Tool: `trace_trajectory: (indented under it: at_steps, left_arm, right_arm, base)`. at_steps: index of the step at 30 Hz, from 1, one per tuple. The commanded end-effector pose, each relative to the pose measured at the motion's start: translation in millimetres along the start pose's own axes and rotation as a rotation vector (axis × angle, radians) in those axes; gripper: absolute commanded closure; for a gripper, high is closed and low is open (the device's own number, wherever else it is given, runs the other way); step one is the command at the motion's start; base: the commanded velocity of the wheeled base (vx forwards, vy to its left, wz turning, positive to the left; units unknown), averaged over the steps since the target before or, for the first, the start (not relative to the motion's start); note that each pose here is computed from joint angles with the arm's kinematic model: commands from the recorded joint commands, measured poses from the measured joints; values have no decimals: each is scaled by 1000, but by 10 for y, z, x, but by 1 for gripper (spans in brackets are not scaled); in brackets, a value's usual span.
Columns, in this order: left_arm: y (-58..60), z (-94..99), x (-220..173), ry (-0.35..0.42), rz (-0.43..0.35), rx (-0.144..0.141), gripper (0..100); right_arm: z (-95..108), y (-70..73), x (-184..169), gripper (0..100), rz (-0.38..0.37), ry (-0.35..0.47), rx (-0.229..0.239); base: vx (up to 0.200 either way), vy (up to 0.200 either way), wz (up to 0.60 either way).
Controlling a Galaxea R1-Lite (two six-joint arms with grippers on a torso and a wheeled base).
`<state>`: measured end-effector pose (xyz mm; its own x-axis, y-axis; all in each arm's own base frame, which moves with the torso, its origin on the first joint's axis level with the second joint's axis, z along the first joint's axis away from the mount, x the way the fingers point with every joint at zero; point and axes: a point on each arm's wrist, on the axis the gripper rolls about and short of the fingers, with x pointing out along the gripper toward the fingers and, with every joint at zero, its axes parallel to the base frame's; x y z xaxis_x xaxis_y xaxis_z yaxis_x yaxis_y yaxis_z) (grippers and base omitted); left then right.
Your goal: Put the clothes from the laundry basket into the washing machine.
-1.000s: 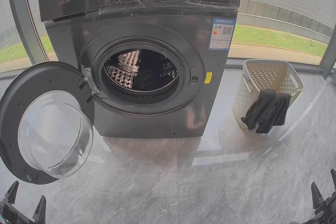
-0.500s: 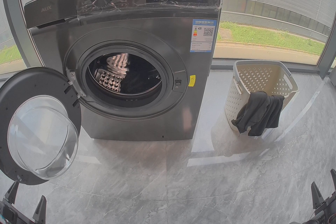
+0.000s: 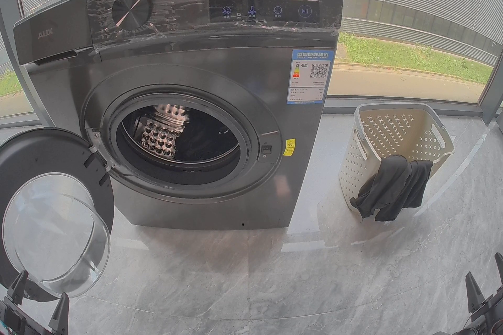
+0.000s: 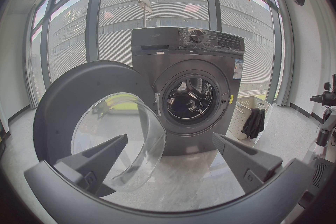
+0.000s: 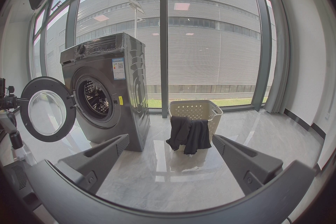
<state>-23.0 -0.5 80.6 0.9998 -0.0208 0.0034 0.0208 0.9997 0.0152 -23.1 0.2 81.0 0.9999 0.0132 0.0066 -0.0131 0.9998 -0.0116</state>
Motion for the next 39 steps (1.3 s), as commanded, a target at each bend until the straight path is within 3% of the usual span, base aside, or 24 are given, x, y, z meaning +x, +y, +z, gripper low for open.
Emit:
trace_trajectory:
  at_steps: [1, 16, 39]
  left_arm:
    - [-1, -41, 0, -1, 1, 0, 0]
    - [0, -41, 0, -1, 2, -12, 0]
    - [0, -42, 0, 0, 2, -7, 0]
  right_arm:
    - [-52, 1, 2, 0, 1, 4, -1]
    - [-52, 1, 2, 0, 1, 4, -1]
    - [-52, 1, 2, 0, 1, 4, -1]
  base:
    - [0, -200, 0]
    - [0, -200, 0]
    - [0, -200, 0]
